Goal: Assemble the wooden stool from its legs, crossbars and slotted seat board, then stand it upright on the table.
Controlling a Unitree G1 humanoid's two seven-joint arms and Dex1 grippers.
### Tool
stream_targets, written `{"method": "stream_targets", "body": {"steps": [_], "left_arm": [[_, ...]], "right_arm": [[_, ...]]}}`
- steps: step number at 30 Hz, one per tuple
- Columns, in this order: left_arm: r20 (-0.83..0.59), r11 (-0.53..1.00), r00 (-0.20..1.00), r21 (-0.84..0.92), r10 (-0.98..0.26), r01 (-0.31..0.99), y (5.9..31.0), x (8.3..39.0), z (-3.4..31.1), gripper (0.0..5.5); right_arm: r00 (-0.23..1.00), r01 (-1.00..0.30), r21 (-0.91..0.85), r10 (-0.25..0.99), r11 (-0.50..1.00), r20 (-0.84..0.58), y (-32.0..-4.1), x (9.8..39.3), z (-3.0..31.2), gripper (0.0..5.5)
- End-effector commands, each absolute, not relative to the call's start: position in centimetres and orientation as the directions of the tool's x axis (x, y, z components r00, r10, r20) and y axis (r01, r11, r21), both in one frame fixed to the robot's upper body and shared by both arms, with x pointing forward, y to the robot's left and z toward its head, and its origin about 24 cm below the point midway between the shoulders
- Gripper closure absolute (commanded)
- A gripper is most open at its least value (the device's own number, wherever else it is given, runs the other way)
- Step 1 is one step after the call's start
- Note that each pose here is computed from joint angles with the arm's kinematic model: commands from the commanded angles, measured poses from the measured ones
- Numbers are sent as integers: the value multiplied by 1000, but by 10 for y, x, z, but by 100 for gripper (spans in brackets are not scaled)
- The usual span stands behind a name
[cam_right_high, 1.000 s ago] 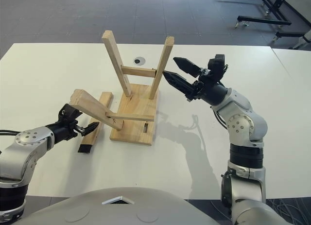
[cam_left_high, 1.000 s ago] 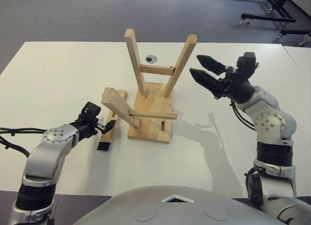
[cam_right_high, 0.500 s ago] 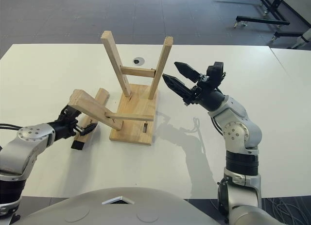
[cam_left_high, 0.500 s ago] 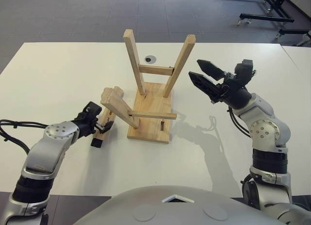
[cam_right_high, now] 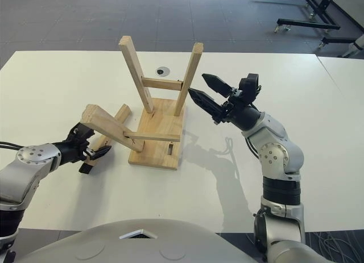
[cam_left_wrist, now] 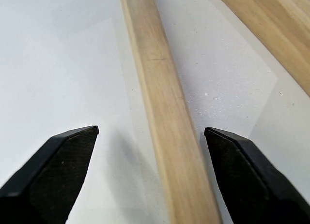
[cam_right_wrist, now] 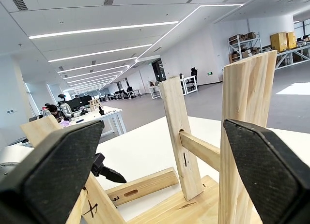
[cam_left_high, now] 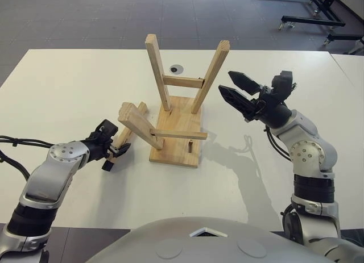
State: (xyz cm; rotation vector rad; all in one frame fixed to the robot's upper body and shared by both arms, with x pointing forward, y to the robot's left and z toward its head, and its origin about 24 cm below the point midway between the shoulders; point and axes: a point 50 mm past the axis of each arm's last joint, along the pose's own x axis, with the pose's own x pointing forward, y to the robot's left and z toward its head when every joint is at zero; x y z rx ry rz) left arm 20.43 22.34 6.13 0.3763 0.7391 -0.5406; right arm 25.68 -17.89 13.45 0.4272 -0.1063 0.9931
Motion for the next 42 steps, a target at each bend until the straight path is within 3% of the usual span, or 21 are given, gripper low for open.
{"method": "stream_targets", "body": {"steps": [1, 9, 14, 20, 27, 32, 36, 42], "left_arm": [[-713, 801, 601, 92, -362, 592, 222, 202, 56, 214], [-697, 830, 616, 55, -366, 555, 238, 199, 47, 343], [-649, 843, 630, -32, -426, 538, 237, 198, 43, 391], [-582, 860, 667, -120, -465, 495, 242, 201, 39, 442], [-541, 877, 702, -167, -464, 451, 251, 204, 37, 444], [-311, 868, 816, -274, -487, 414, 257, 216, 64, 450], [-35, 798, 844, -347, -535, 492, 262, 220, 105, 450], [112, 761, 842, -379, -527, 527, 267, 224, 130, 450]], "right_arm": [[543, -836, 274, 789, 476, 288, -180, 263, 141, 95], [537, -841, 264, 794, 473, 287, -181, 265, 144, 95], [546, -834, 274, 790, 479, 281, -183, 268, 145, 95], [580, -812, 265, 771, 520, 263, -187, 274, 148, 95], [592, -805, 234, 763, 545, 261, -191, 279, 153, 95], [604, -796, 275, 737, 539, 302, -198, 284, 163, 95], [600, -800, 283, 708, 529, 371, -205, 288, 181, 95], [697, -715, 225, 648, 662, 307, -202, 300, 183, 95]]}}
